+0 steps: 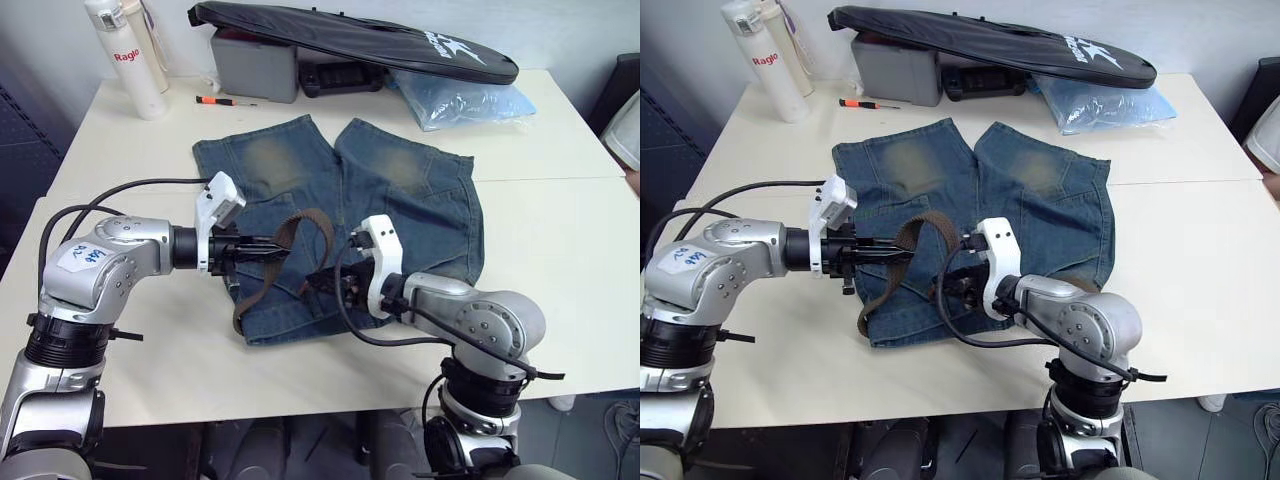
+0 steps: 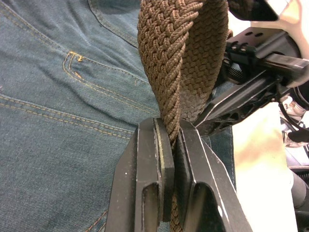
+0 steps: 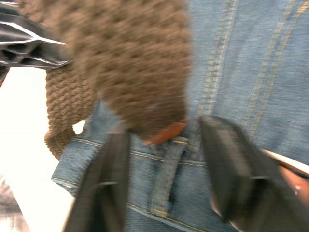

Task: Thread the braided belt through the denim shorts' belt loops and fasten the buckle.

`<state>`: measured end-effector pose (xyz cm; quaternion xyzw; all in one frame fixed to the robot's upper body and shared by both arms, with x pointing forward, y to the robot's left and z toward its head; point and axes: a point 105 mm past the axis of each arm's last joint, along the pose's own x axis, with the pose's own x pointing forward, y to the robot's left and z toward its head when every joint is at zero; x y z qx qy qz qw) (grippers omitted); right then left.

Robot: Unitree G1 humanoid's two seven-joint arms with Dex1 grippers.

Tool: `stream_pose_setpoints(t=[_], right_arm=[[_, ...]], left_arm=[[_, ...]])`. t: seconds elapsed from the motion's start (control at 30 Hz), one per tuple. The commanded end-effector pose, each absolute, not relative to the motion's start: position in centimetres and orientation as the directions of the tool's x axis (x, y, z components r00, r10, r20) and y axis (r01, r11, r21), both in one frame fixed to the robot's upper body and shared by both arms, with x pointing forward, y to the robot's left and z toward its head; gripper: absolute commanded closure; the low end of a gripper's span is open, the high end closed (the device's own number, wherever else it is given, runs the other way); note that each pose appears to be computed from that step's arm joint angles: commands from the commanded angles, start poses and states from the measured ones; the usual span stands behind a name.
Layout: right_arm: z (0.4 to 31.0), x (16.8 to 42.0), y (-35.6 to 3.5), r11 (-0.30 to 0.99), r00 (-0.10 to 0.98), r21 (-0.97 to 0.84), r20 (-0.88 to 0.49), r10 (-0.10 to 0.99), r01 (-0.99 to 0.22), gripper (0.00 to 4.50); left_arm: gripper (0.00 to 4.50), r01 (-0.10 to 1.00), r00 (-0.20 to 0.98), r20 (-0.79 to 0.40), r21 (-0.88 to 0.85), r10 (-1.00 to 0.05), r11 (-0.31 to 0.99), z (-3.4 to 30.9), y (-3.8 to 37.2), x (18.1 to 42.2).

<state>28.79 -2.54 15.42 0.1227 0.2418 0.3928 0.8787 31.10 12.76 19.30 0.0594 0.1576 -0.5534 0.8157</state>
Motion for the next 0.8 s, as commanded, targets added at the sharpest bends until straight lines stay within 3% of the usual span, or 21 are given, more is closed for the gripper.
stream_pose_setpoints(t=[0.03,0.23,0.4,0.57,0.73,0.8], right_arm=[[15.7,28.9,-2.9,0.666,0.591,0.416,-0.312,0.744,-0.619,4.48],[16.6,29.3,-4.9,0.680,0.612,0.370,-0.299,0.732,-0.633,4.48],[19.7,30.1,-7.4,0.700,0.645,0.134,-0.299,0.703,-0.702,4.48],[20.5,31.1,-7.8,0.668,0.652,-0.086,-0.340,0.678,-0.739,4.50],[20.6,32.0,-7.4,0.631,0.652,-0.187,-0.344,0.675,-0.753,4.50],[20.7,32.5,-6.8,0.610,0.649,-0.228,-0.345,0.678,-0.759,4.50]], left_arm=[[4.50,0.933,0.327,-0.304,-0.044,-0.895,0.356,20.0,12.6,30.8],[4.50,0.928,0.332,-0.300,-0.064,-0.894,0.366,19.9,13.1,30.6],[4.50,0.908,0.367,-0.289,-0.098,-0.884,0.408,20.3,14.8,30.5],[2.58,0.876,0.412,-0.226,-0.169,-0.883,0.452,21.5,16.2,29.9],[0.33,0.816,0.520,-0.106,-0.231,-0.848,0.529,24.4,18.8,29.2],[0.08,0.807,0.532,-0.031,-0.284,-0.846,0.517,26.1,19.9,28.4]])
